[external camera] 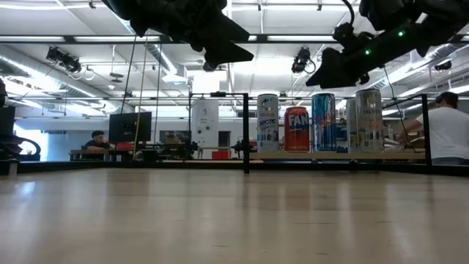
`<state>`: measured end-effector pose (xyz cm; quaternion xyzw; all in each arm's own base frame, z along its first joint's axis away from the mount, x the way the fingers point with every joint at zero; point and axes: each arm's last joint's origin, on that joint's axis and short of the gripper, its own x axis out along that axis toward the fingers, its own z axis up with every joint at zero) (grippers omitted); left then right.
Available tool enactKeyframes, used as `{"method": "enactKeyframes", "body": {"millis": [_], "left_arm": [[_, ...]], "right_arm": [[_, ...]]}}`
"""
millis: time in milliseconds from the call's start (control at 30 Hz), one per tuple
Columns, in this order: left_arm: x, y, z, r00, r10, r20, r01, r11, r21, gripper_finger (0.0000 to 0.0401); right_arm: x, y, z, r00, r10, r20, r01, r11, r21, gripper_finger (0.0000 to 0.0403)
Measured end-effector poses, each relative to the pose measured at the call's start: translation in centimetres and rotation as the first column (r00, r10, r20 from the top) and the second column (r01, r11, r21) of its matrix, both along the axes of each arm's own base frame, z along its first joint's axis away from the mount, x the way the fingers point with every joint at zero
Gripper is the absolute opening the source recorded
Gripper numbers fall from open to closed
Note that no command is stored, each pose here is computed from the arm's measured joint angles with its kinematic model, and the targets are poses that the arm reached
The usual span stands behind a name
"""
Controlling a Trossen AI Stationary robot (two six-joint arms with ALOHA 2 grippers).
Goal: Place canned beverage on shelf
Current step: Put the blue soda can on the shelf aligned with the other blue soda can
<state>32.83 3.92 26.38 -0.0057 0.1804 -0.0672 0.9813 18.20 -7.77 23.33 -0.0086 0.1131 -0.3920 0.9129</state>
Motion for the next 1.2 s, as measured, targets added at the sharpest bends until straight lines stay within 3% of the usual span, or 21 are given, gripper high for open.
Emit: {"method": "enactKeyframes", "body": {"millis": [367, 800, 1033, 1200], "left_arm": [[0.0, 0.0, 0.0, 1.0, 0.001, 0.0, -0.001, 1.0, -0.001, 0.0314], [0.0, 0.0, -0.1, 1.0, 0.001, -0.01, -0.001, 1.0, -0.003, 0.0314], [0.0, 0.0, -0.1, 1.0, 0.001, -0.011, -0.001, 1.0, -0.004, 0.0314], [0.0, 0.0, -0.1, 1.0, 0.001, -0.012, -0.001, 1.0, -0.005, 0.0314]], "right_arm": [[0.6, 1.6, 0.4, 0.999, 0.009, 0.042, -0.012, 0.997, 0.073, 0.035], [0.5, 7.3, 0.1, 0.968, -0.226, 0.106, 0.227, 0.974, 0.007, 0.035], [1.1, 8.3, -2.4, 0.964, -0.251, 0.091, 0.249, 0.968, 0.03, 0.035], [1.9, 8.4, -4.1, 0.934, -0.347, 0.09, 0.348, 0.938, 0.006, 0.035]]}}
